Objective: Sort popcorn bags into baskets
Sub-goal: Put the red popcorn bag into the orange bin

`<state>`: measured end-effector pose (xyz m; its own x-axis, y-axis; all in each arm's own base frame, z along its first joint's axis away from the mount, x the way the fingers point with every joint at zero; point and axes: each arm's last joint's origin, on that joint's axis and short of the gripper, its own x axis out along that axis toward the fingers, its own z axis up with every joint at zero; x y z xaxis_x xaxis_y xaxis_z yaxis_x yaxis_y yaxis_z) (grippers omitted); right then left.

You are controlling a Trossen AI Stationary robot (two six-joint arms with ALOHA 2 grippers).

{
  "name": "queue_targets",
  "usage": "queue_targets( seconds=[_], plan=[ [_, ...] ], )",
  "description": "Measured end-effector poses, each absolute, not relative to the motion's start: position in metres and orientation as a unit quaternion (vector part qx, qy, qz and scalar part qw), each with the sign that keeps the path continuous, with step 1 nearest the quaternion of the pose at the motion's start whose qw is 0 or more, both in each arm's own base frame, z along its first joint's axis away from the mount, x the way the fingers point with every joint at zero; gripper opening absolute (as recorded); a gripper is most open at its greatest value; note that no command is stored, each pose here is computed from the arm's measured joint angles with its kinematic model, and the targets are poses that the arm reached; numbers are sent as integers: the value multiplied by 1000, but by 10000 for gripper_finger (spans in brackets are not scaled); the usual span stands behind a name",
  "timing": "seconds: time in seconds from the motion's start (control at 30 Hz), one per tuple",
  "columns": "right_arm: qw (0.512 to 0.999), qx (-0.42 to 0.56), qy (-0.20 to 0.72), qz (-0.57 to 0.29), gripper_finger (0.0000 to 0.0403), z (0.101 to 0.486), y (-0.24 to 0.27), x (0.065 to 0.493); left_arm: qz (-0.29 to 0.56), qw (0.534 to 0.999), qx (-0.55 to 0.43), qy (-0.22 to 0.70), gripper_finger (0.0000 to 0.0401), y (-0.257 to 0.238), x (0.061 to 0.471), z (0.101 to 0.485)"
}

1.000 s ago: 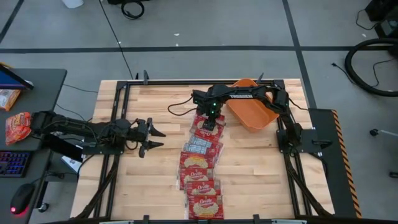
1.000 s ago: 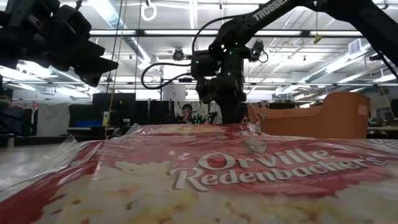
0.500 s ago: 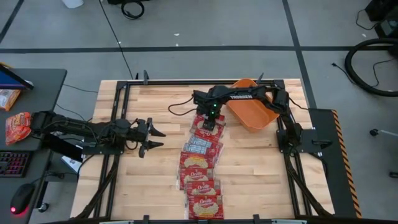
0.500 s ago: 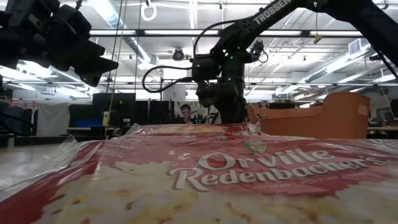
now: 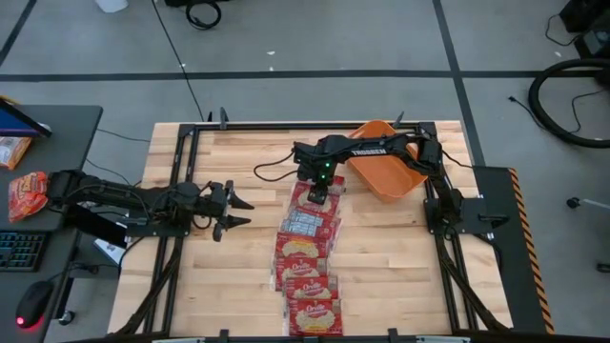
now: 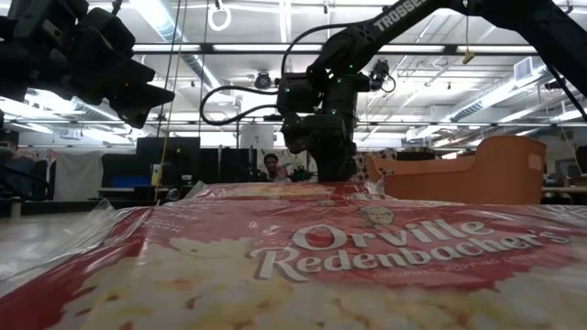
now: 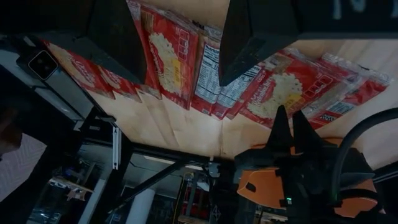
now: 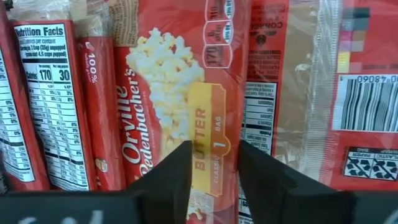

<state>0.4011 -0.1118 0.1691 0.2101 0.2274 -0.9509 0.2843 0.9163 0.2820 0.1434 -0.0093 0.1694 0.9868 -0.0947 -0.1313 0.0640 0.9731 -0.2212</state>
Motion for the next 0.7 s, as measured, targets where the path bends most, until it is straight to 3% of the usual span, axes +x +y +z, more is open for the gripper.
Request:
queue_targets(
  seconds=[0.2,0.5,0.7],
  plan=[
    [759,184,624,-20,76,162,-111,401,-40,991,-108,71,205,-9,143,169],
    [754,191,628,-22,53,150,-110,396,-40,991,-110,71,205,-9,143,169],
    [753,188,630,-22,8,153,-110,396,-40,991,-110,71,205,-9,143,169]
  ],
)
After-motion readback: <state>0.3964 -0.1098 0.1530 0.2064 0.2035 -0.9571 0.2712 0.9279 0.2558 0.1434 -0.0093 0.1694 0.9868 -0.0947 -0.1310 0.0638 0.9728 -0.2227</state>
